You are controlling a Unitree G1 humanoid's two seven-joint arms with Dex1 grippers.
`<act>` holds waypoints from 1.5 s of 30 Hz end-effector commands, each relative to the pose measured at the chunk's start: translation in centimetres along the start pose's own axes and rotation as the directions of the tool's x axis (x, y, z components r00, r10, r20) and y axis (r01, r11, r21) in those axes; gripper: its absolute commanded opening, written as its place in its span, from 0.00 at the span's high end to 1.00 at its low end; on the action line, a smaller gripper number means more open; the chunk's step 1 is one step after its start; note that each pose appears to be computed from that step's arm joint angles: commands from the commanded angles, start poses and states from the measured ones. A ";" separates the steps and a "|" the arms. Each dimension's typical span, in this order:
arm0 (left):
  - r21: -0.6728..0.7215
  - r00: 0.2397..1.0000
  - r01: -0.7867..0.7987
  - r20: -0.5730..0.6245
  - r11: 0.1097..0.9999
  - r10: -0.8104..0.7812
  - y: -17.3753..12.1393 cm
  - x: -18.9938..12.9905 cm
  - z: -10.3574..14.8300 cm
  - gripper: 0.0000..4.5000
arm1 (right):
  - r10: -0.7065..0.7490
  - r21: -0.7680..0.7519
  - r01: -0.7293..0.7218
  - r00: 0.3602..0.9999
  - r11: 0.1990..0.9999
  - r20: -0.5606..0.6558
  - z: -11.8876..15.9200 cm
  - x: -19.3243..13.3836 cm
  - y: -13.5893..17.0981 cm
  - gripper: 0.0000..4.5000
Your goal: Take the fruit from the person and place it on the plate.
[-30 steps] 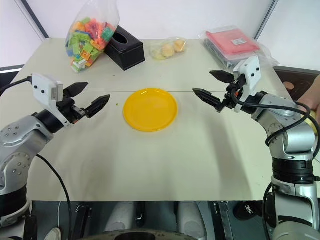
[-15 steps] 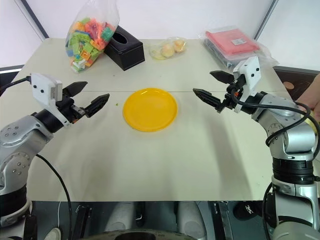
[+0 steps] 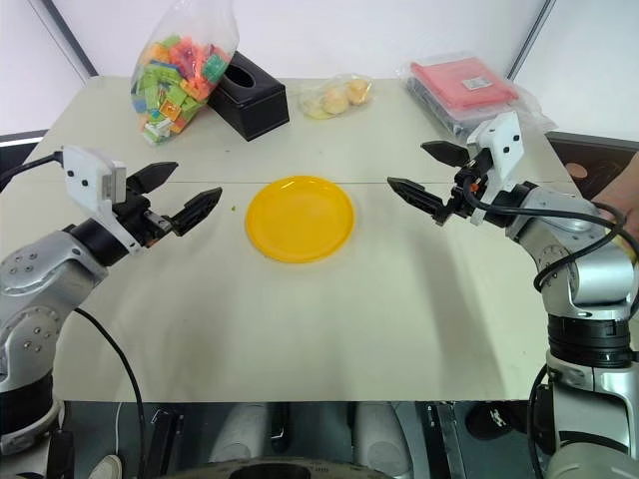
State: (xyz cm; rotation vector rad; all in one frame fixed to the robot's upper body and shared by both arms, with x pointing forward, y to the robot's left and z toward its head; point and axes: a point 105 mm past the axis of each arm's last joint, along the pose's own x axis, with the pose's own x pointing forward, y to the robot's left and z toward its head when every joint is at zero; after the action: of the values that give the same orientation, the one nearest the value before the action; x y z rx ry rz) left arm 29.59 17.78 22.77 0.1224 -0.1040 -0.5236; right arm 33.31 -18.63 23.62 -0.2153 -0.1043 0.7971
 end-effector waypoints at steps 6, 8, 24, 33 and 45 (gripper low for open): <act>0.020 0.999 0.009 0.044 1.000 -0.010 -0.3 -0.1 1.1 0.00 | 0.002 -0.036 -0.001 1.000 0.999 0.030 1.3 -0.4 0.2 0.00; 0.019 0.999 0.009 0.047 1.000 -0.010 -0.3 -0.1 1.1 0.00 | 0.004 -0.035 -0.003 1.000 0.999 0.031 1.3 -0.4 0.3 0.00; 0.006 0.998 -0.007 0.064 1.000 0.007 0.0 0.0 1.4 0.00 | 0.019 0.001 -0.019 0.997 1.000 0.077 2.1 0.6 1.3 0.00; -0.160 0.963 -0.024 0.262 0.987 0.066 1.0 3.5 5.7 0.00 | 0.054 0.000 -0.054 0.991 0.999 0.126 3.2 2.0 2.0 0.00; -0.376 0.925 0.194 0.377 0.906 -0.041 0.4 8.4 8.8 0.00 | 0.052 -0.017 -0.050 0.988 0.999 0.148 3.1 2.4 2.2 0.00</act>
State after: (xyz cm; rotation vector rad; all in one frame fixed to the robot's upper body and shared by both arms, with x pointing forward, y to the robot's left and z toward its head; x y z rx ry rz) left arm 36.38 13.28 30.70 -0.3538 -0.3072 -0.6332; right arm 33.24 -15.15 25.17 -0.1541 -0.1929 0.8640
